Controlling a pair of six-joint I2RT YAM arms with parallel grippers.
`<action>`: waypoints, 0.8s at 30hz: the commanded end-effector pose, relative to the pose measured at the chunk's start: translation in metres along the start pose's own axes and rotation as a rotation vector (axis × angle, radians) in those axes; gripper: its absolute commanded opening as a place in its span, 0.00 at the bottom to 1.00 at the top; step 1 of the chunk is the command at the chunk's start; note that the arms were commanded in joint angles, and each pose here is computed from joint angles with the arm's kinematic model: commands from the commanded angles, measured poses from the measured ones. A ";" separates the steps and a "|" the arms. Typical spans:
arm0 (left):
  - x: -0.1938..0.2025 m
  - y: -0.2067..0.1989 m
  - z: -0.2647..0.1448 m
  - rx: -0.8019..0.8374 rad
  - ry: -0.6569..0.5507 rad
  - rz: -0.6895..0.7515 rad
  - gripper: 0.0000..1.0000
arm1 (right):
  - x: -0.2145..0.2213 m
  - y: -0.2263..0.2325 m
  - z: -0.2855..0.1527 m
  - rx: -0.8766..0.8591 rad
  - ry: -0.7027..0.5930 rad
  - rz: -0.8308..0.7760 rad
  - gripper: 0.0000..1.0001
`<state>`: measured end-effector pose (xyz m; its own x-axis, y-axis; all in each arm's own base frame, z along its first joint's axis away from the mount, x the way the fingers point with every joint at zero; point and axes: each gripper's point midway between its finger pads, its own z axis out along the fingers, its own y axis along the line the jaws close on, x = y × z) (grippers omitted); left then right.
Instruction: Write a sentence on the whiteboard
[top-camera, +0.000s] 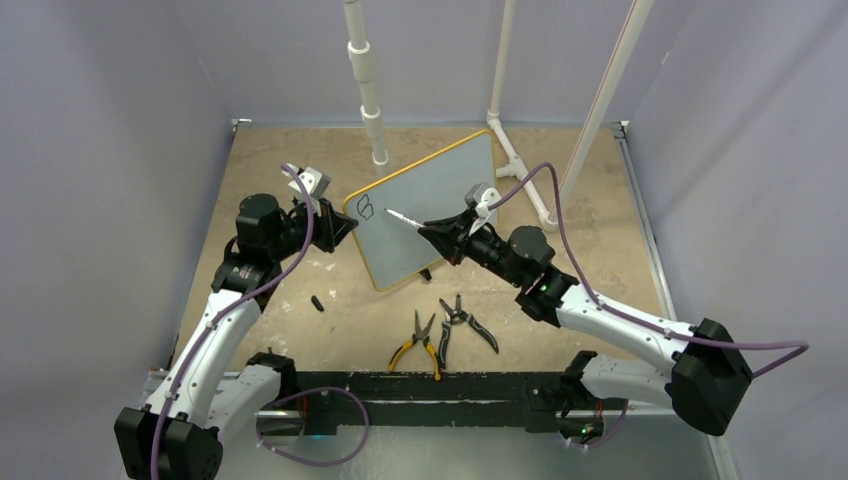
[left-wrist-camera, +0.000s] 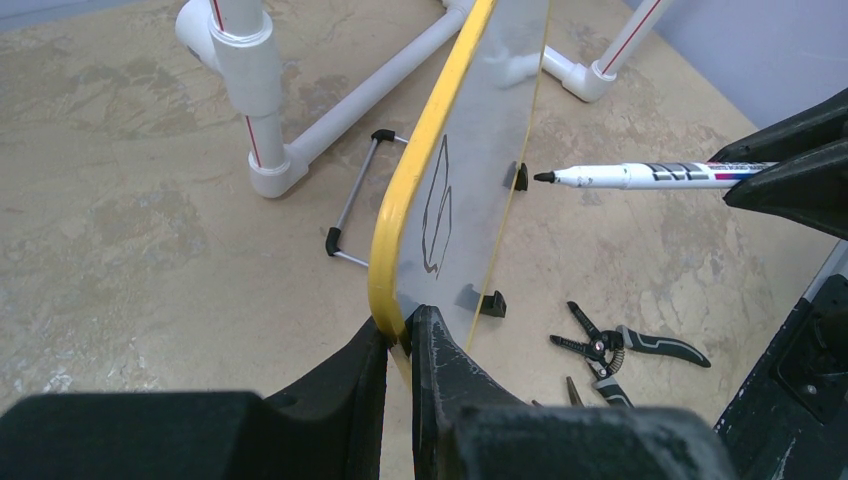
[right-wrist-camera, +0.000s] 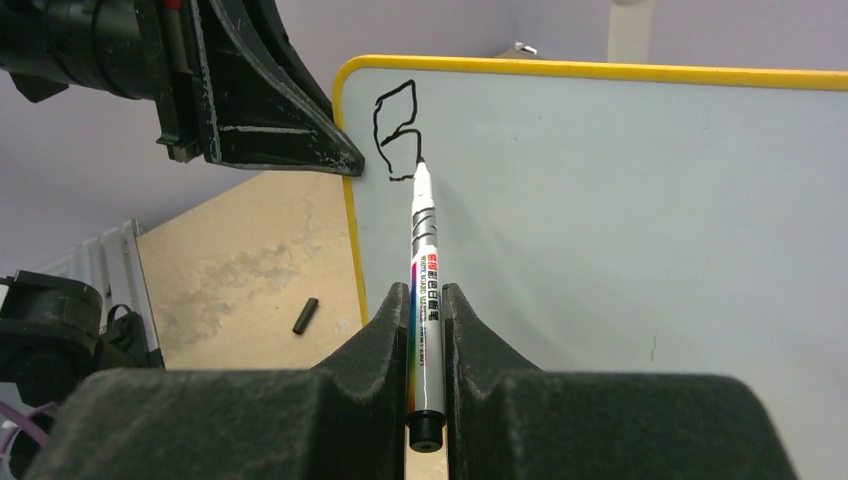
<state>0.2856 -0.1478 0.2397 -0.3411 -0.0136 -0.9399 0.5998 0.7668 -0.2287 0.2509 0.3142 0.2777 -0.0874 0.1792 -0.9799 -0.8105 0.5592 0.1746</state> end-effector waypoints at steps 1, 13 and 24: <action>0.005 0.013 0.000 -0.057 0.009 0.032 0.00 | -0.011 0.005 0.004 -0.034 -0.037 -0.031 0.00; 0.007 0.014 0.002 -0.055 0.018 0.032 0.00 | -0.027 0.004 0.019 -0.033 -0.090 -0.056 0.00; 0.008 0.014 0.003 -0.052 0.023 0.030 0.00 | -0.031 0.002 0.031 -0.031 -0.110 -0.066 0.00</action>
<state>0.2871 -0.1479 0.2389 -0.3421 -0.0136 -0.9396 0.5987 0.7675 -0.2290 0.2656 0.3303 0.2739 -0.0582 0.1710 -0.9835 -0.8180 0.5565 0.1452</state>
